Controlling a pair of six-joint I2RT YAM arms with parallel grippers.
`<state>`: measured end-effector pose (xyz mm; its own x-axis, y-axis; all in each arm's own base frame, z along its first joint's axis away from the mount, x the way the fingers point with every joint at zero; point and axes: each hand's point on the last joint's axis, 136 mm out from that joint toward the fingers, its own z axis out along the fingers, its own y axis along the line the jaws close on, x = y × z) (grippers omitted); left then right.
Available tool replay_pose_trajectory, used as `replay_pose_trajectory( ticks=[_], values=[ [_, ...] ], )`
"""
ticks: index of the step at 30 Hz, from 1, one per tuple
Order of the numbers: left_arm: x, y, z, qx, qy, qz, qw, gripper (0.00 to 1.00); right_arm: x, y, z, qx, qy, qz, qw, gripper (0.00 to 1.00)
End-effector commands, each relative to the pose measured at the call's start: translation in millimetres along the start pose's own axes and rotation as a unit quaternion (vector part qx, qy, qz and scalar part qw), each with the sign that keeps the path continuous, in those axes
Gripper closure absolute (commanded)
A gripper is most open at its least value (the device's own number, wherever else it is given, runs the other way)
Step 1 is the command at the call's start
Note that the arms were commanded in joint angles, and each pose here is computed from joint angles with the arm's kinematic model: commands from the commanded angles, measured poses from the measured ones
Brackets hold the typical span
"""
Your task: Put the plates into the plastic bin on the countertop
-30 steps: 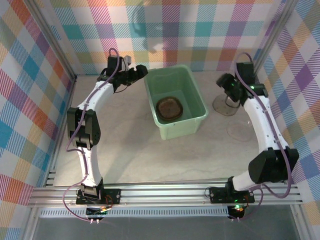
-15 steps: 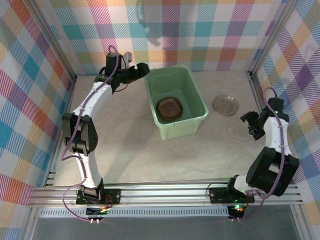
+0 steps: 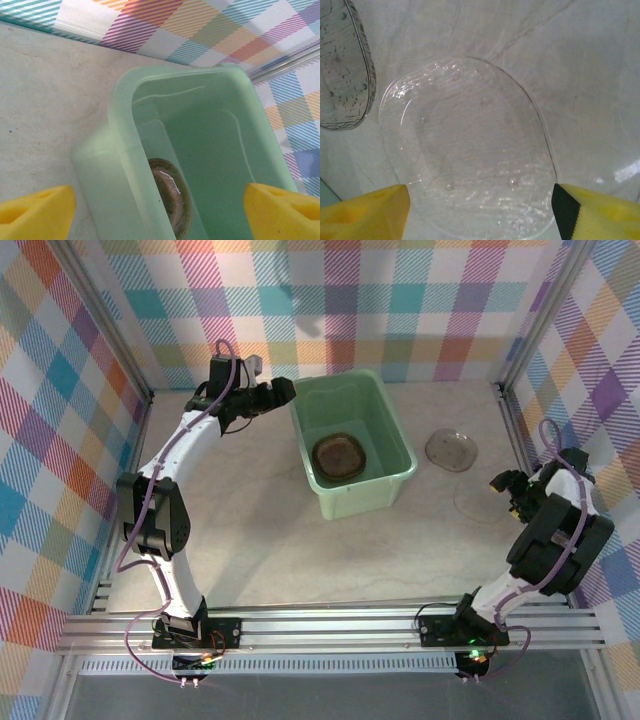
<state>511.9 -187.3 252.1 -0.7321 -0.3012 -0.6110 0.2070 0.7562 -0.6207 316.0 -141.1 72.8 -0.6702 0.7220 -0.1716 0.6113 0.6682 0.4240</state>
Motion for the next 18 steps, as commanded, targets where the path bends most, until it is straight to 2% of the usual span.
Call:
replay_pose_trajectory(
  ticks=[1,8,18],
  values=[
    [5.2,-10.0,-9.8,0.000,0.004,0.023,1.000,0.13,-3.7,-0.6,3.3,0.000,0.015,-0.043,0.999,0.26],
    [4.1,-12.0,-17.3,-0.006,0.002,0.034,0.999,0.13,-8.8,-18.3,14.1,0.040,0.021,-0.078,0.996,0.27],
    [9.8,-9.8,-18.8,-0.010,0.009,0.030,0.999,0.13,-7.1,-22.2,33.7,0.028,0.042,-0.085,0.995,0.33]
  ],
)
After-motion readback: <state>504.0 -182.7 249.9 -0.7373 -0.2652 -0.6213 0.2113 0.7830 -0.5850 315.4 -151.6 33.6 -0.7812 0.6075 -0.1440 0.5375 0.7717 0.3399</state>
